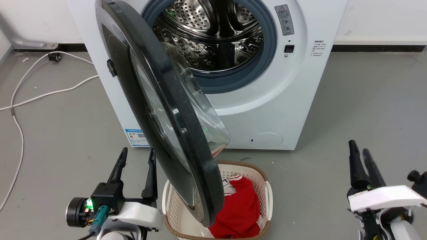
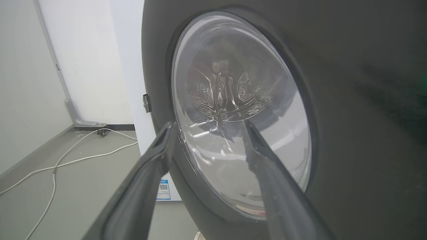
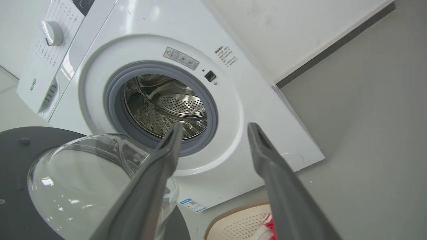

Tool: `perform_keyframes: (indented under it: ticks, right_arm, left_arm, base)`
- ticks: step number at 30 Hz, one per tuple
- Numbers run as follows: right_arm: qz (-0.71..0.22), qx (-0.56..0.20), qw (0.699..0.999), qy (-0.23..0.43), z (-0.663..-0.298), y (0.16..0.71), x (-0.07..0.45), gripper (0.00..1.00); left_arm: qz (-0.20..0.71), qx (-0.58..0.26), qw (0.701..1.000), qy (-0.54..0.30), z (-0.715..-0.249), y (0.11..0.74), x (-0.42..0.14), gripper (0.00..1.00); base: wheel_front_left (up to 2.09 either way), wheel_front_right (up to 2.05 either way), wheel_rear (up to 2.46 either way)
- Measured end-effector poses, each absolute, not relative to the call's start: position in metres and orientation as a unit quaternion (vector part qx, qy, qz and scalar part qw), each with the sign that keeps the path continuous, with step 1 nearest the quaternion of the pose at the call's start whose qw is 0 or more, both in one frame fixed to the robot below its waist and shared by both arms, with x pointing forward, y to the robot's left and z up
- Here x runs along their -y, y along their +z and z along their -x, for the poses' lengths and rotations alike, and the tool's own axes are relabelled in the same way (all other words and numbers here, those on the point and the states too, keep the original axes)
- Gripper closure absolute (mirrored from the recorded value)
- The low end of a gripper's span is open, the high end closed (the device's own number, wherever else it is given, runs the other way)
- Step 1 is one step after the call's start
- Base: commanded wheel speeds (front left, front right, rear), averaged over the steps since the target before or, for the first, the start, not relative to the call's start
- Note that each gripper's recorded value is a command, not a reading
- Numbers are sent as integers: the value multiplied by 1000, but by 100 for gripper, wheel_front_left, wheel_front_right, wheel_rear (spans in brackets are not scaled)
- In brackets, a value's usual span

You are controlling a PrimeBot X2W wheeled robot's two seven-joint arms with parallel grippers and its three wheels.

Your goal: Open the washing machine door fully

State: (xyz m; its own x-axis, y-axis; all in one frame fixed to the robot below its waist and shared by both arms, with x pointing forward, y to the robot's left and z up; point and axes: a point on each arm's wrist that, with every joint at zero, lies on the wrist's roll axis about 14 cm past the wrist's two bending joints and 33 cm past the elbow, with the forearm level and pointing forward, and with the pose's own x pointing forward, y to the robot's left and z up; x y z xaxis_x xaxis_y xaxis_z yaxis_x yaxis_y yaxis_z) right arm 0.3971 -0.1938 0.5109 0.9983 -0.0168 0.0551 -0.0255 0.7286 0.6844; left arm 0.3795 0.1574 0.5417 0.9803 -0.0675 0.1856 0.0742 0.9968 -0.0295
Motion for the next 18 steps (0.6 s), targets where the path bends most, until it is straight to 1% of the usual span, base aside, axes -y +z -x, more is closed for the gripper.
perform_keyframes:
  ticks: [3, 6, 12, 15, 18]
  right_arm:
    - [-267, 62, 962, 3, -392, 523, 205, 0]
    - [-167, 104, 980, 6, -390, 548, 211, 0]
    - [-16, 160, 987, 16, -376, 585, 200, 0]
    - [26, 170, 985, 23, -368, 591, 192, 0]
    - [44, 147, 988, 35, -360, 581, 182, 0]
  left_arm:
    - [17, 94, 995, -33, -379, 542, -159, 0]
    - [14, 94, 995, -31, -379, 543, -161, 0]
    - [9, 95, 995, -27, -377, 543, -164, 0]
    - [7, 96, 995, -26, -377, 544, -165, 0]
    - [4, 97, 995, -28, -376, 545, -165, 0]
  base:
    - [0, 0, 0]
    - [0, 0, 0]
    - [0, 0, 0]
    - [0, 0, 0]
    - [0, 0, 0]
